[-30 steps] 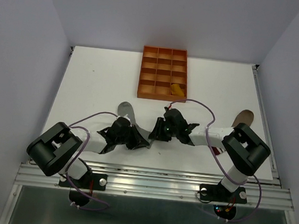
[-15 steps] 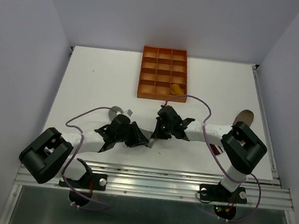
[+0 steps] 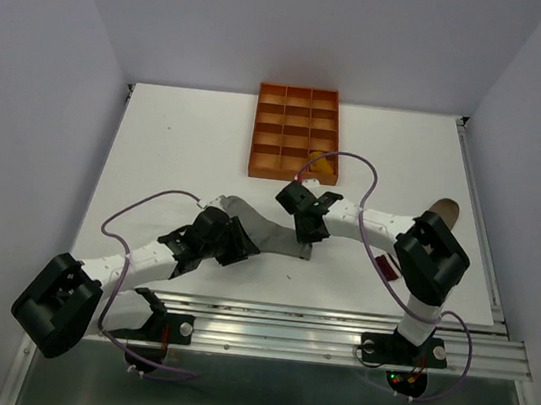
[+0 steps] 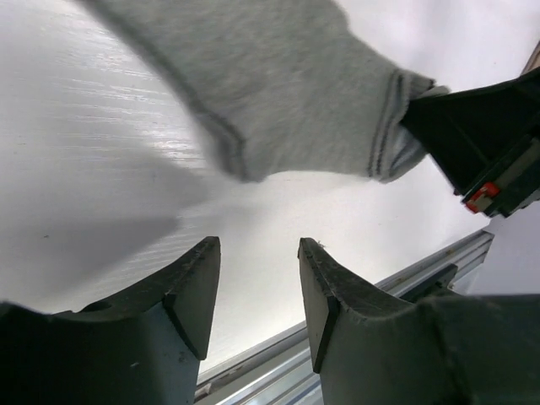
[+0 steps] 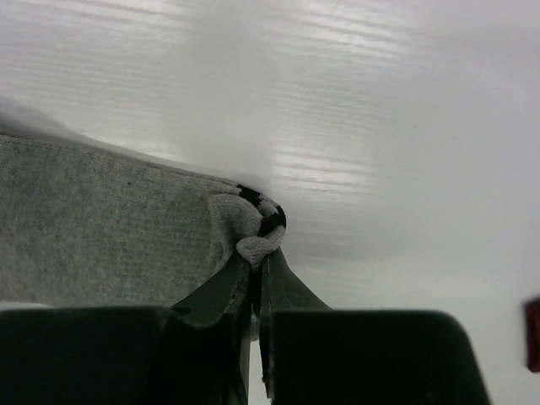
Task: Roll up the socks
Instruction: Roll the sock at the center of the board.
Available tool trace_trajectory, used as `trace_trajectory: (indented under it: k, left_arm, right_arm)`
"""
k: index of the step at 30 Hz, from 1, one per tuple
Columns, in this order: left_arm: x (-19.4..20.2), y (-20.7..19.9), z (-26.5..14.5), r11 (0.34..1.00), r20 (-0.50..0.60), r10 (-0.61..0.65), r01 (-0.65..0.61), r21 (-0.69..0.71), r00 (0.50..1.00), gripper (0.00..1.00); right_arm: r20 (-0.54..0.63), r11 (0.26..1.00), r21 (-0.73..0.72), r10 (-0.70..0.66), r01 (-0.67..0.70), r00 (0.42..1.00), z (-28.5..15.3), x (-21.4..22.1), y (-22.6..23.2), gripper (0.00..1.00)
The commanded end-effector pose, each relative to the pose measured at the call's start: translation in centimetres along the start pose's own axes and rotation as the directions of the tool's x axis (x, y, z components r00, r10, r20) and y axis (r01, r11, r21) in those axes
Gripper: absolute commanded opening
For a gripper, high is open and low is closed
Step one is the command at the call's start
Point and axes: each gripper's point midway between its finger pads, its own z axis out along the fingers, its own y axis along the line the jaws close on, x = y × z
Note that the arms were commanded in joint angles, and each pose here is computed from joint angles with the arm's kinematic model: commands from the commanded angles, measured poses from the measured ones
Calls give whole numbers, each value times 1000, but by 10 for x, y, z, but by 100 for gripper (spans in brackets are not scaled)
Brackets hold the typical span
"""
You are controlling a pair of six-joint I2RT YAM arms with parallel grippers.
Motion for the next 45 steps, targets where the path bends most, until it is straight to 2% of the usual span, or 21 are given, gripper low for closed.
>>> trace_trajectory:
  k: [1, 3, 4, 6, 12, 15, 16, 18, 22, 23, 25, 26, 31, 32, 34, 35, 40, 42, 45]
  left_arm:
    - [-8, -6, 0, 1000, 21, 29, -29, 2, 999, 51]
    - [-6, -2, 1, 1000, 17, 26, -26, -5, 1000, 51]
    - [-5, -1, 0, 1000, 17, 20, -20, -5, 1000, 51]
    - [-6, 0, -1, 1000, 25, 17, -17, -4, 1000, 50]
    - [-6, 0, -7, 1000, 46, 8, -8, 15, 999, 50]
    - [-9, -10, -12, 998, 61, 25, -29, 56, 998, 50]
    - [-9, -14, -13, 996, 64, 41, -46, 71, 997, 50]
    - [-6, -34, -18, 984, 80, 97, -107, 141, 992, 48]
    - [17, -74, -30, 938, 117, 215, -239, 253, 969, 48]
    - [13, -78, -31, 936, 171, 229, -265, 233, 958, 48]
    - [33, -94, -36, 900, 177, 326, -362, 243, 929, 47]
    - [29, -95, -36, 899, 237, 345, -392, 196, 908, 47]
    - [72, -110, -42, 811, 312, 522, -575, 107, 794, 48]
    - [79, -114, -43, 772, 331, 574, -629, 84, 749, 48]
    - [85, -125, -33, 728, 341, 637, -685, 27, 691, 48]
    - [88, -127, -28, 677, 340, 694, -736, -10, 635, 48]
    - [102, -135, 6, 551, 300, 817, -821, -152, 493, 48]
    - [98, -134, 16, 541, 308, 827, -815, -208, 470, 51]
    - [99, -132, 29, 550, 313, 822, -806, -221, 475, 52]
  right_arm:
    - [-40, 950, 297, -86, 94, 996, -11, 0, -57, 1]
    - [-25, 934, 349, -71, 75, 997, -15, -11, -60, 1]
    - [-43, 899, 425, -95, 104, 995, -21, -10, -75, 1]
    - [-73, 865, 487, -99, 122, 992, -16, -7, -81, 1]
    - [-126, 793, 578, -147, 193, 981, -10, -7, -81, 1]
    - [-145, 850, 477, -177, 225, 974, 2, -7, -57, 1]
    - [-130, 902, 391, -141, 181, 981, 10, -6, -37, 1]
    - [-133, 955, 253, -123, 154, 983, 16, -5, -10, 1]
    - [-175, 977, 158, -112, 140, 978, 23, 6, 9, 1]
    - [-190, 978, 150, -116, 146, 975, 25, 10, 10, 1]
    - [-228, 983, 113, -116, 145, 967, 29, 19, 17, 1]
    - [-239, 984, 102, -119, 147, 964, 30, 22, 18, 1]
    - [-264, 997, 7, -77, 82, 961, 31, 25, 26, 1]
    - [-275, 997, 1, -72, 75, 959, 33, 27, 24, 1]
    - [-285, 997, -43, -75, 65, 955, 30, 30, 31, 1]
    - [-294, 997, -49, -69, 58, 953, 31, 30, 29, 1]
    - [-319, 995, -86, -67, 42, 945, 31, 36, 32, 1]
    - [-331, 995, -92, -74, 46, 941, 31, 40, 32, 2]
    - [-344, 992, -125, -76, 35, 936, 31, 43, 37, 2]
